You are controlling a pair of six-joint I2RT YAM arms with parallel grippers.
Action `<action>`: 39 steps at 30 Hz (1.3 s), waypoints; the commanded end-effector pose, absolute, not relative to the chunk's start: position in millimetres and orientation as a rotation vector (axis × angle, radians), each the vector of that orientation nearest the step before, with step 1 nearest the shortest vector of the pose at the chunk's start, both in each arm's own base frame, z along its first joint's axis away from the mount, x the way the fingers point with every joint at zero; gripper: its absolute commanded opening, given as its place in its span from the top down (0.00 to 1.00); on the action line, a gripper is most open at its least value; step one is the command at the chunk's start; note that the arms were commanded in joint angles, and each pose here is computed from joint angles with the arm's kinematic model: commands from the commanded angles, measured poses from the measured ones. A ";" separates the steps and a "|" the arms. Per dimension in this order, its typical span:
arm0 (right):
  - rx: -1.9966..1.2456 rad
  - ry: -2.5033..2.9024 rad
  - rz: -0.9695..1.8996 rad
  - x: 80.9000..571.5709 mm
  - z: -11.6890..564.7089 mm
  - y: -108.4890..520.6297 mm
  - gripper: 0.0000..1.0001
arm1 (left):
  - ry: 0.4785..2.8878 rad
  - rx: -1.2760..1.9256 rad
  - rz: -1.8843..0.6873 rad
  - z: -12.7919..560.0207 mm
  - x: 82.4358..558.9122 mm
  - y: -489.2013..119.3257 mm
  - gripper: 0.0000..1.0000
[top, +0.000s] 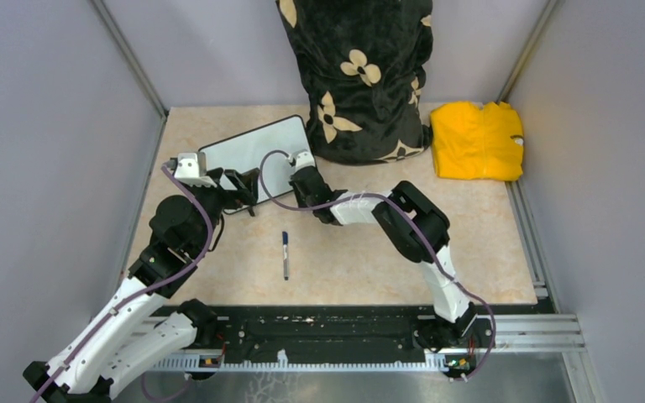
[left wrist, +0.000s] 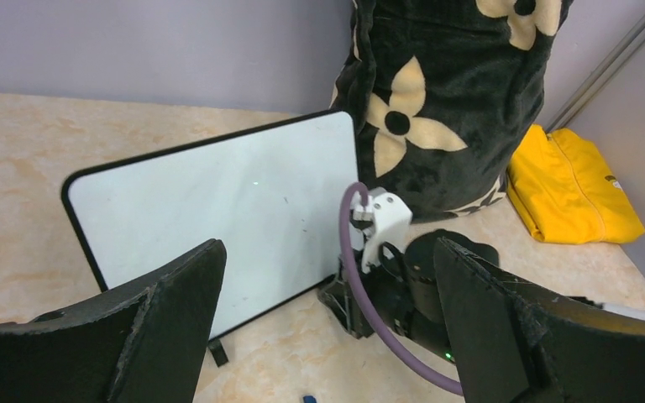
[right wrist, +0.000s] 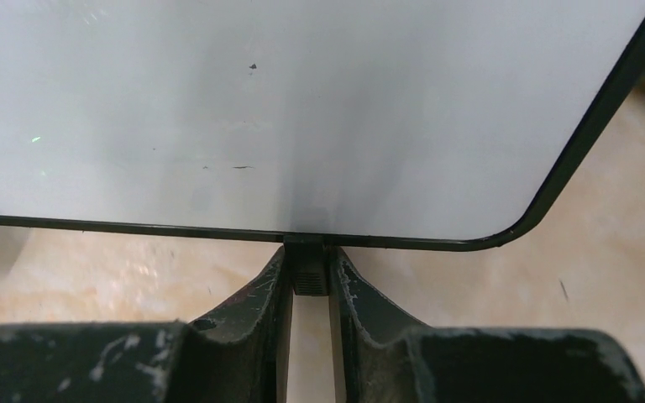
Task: Write a sentence on the whiteboard
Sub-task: Move the whiteboard to the center of the board.
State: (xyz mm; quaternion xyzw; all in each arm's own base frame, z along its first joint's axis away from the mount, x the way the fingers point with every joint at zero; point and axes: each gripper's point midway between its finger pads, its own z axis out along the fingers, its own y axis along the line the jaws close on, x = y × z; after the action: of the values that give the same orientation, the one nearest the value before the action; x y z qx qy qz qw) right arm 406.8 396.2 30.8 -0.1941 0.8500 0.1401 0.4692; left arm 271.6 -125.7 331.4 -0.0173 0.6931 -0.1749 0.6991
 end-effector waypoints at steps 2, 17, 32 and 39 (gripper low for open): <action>-0.347 2.037 0.369 386.4 67.8 371.8 0.95 | 1.524 -0.047 -0.379 334.2 272.0 -123.2 0.01; -0.020 2.134 0.182 315.6 47.9 249.7 1.00 | 1.555 -0.044 -0.339 322.9 278.5 -123.4 0.01; 0.057 2.155 0.137 286.0 49.7 207.2 1.00 | 1.583 -0.025 -0.327 314.1 283.8 -128.6 0.01; 0.028 2.174 0.160 282.1 47.7 209.5 0.73 | 1.591 -0.018 -0.328 311.7 284.7 -130.4 0.01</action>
State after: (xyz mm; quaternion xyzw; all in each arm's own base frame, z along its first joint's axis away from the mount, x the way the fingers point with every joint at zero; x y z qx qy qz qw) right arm 275.5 201.2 27.7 -0.0047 0.8976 0.0379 0.4391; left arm 283.9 -128.5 310.7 -0.0123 0.7150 -0.1453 0.6837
